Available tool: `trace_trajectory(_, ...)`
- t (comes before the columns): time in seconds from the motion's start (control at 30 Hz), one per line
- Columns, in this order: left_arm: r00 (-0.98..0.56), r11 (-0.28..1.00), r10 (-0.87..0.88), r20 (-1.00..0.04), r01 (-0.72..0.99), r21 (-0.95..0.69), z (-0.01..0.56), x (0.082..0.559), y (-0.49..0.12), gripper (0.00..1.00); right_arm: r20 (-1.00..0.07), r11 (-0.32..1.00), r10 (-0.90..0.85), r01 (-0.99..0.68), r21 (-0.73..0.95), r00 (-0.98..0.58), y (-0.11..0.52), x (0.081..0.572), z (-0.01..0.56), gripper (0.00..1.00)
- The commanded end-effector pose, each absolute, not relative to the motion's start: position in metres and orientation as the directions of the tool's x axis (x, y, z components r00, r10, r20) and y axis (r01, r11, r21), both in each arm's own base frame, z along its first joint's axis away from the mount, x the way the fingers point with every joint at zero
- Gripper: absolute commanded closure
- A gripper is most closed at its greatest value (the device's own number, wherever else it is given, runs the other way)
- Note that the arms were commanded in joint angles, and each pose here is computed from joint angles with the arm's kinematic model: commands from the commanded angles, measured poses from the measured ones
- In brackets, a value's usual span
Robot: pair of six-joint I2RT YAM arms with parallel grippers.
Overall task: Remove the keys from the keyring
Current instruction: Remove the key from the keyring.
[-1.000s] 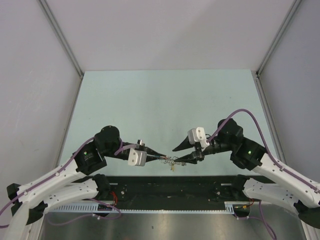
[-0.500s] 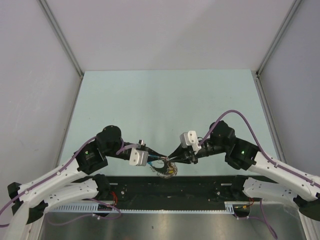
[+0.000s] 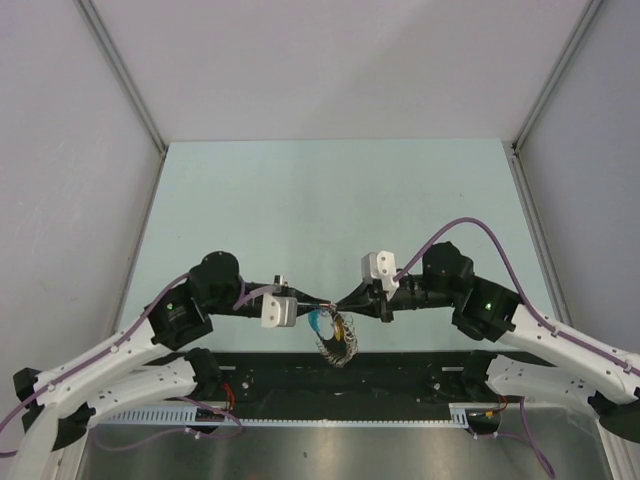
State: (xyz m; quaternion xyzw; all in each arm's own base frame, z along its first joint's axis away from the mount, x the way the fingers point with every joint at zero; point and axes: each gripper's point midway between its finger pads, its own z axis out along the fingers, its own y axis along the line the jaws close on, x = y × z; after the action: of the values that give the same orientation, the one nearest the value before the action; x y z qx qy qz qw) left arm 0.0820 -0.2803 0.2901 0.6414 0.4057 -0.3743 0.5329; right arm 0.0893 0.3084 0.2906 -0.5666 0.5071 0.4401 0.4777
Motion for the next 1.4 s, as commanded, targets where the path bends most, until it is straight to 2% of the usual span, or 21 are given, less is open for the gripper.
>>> trace_trajectory(0.0,0.475,-0.007,0.071,-0.877,0.880,0.475,0.321,0.090,-0.271,1.00,-0.993,0.106,-0.054,-0.988,-0.114,0.108,0.301,0.112,0.324,1.00)
trace_trajectory(0.13,0.478,0.068,0.100,-0.873,0.872,0.485,0.319,0.101,-0.265,0.99,-0.998,0.158,0.018,-0.986,-0.054,0.057,0.294,0.118,0.335,1.00)
trace_trajectory(0.2,0.479,0.110,0.109,-0.871,0.865,0.489,0.318,0.107,-0.261,1.00,-0.990,0.183,0.119,-0.982,-0.049,0.072,0.293,0.123,0.356,1.00)
trace_trajectory(0.37,0.480,0.154,0.099,-0.872,0.858,0.490,0.319,0.112,-0.260,1.00,-0.958,0.154,0.287,-0.987,0.052,-0.006,0.296,0.119,0.373,1.00)
trace_trajectory(0.47,0.483,0.162,0.078,-0.872,0.857,0.489,0.322,0.112,-0.261,0.99,-0.944,0.116,0.324,-0.988,0.101,-0.059,0.304,0.115,0.372,1.00)
trace_trajectory(0.87,0.475,0.102,0.075,-0.877,0.871,0.480,0.316,0.102,-0.263,1.00,-0.909,0.164,0.400,-0.967,0.193,-0.114,0.301,0.124,0.373,1.00)
trace_trajectory(1.37,0.483,0.142,0.135,-0.865,0.855,0.500,0.310,0.115,-0.260,1.00,-0.912,0.116,0.392,-0.977,0.182,-0.123,0.296,0.116,0.369,1.00)
